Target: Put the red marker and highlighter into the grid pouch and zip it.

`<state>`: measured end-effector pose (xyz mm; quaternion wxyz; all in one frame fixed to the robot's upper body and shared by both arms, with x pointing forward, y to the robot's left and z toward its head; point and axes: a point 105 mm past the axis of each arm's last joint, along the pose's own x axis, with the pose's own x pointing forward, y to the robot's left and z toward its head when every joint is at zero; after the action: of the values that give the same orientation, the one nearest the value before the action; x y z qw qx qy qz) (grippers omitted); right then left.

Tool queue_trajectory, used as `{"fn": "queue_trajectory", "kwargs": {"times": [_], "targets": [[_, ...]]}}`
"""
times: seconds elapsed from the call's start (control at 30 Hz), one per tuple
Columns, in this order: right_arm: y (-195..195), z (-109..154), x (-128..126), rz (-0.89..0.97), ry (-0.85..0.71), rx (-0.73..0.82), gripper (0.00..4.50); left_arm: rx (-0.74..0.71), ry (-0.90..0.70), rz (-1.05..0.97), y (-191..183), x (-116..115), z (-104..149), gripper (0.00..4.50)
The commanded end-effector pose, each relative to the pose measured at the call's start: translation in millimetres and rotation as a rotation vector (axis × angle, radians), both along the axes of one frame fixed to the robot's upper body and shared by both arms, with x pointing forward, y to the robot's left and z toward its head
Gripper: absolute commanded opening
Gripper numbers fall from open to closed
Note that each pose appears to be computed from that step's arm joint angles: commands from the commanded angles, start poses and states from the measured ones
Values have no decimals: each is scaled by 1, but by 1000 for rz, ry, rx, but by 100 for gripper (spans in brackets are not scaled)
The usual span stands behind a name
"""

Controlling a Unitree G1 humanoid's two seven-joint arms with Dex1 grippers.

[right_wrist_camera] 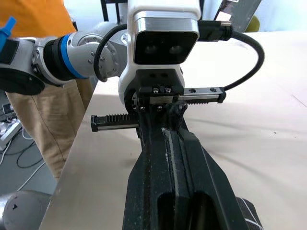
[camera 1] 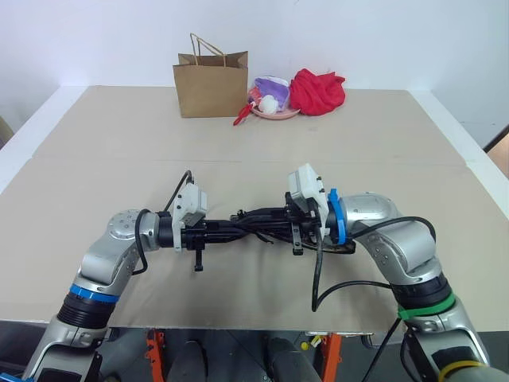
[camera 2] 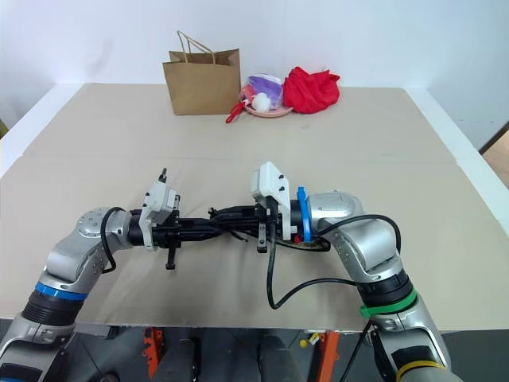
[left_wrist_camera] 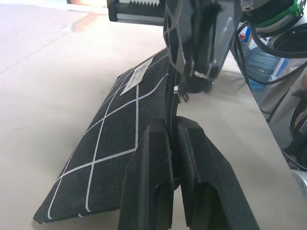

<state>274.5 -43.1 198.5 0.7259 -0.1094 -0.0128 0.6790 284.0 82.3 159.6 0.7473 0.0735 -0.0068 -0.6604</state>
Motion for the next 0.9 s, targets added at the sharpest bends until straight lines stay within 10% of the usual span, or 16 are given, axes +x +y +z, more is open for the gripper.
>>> {"fn": "queue_trajectory", "kwargs": {"times": [0.03,0.9], "targets": [[-10,12,-4,-7,-44,22,7,-8,-44,-20,-1,-4,9,0],[-149,-11,-6,-350,19,-167,7,39,-149,83,18,9,6,0]]}}
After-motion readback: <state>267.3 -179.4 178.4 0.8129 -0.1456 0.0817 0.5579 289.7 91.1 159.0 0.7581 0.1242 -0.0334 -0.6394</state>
